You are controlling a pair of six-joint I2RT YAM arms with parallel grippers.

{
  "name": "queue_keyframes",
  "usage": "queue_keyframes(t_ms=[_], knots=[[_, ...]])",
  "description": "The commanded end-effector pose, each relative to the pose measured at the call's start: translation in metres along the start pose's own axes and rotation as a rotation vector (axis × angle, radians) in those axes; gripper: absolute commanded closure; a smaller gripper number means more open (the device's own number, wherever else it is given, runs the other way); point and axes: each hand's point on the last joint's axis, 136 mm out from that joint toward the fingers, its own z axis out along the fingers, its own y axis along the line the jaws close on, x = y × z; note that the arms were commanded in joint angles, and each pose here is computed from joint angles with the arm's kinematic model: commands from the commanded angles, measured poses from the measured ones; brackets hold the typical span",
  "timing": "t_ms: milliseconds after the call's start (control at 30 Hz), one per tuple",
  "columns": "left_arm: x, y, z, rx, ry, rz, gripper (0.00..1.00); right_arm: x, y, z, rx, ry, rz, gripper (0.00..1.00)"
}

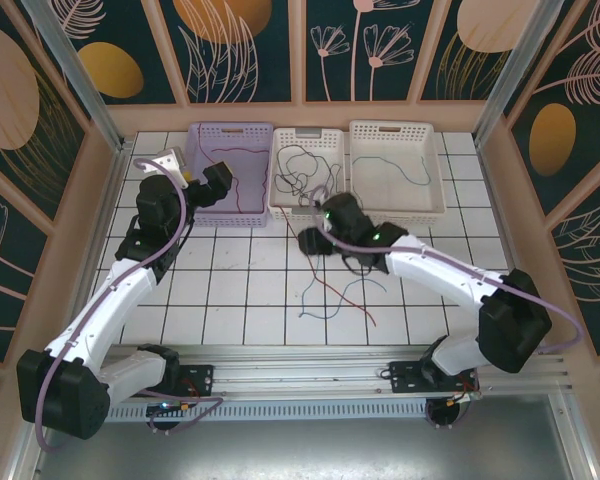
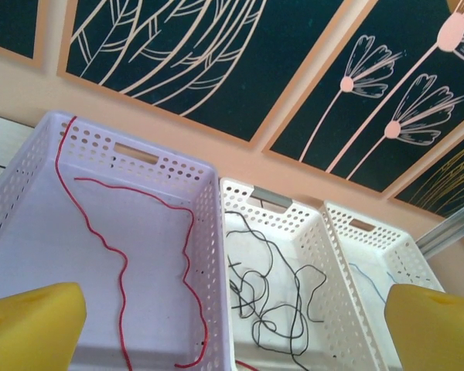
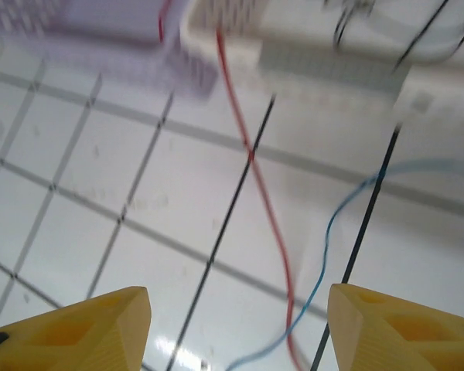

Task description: Untangle the cables

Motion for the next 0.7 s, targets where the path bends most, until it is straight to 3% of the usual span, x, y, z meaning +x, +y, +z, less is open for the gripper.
queue_keyframes(t_ms=[0,367,667], knots=[[-0.004,-0.008,-0.001,0.023,0.007,0.042,0.02,0.009,0.019,-0.008,-0.038,-0.051,0.019,0.37],[-0.005,-0.007,-0.002,0.016,0.001,0.063,0.01,0.095,0.037,0.0,-0.033,0.099,-0.022,0.3],[-0.006,-0.008,-0.004,0.021,-0.004,0.064,0.02,0.142,0.042,0.017,0.044,0.201,-0.128,0.06]])
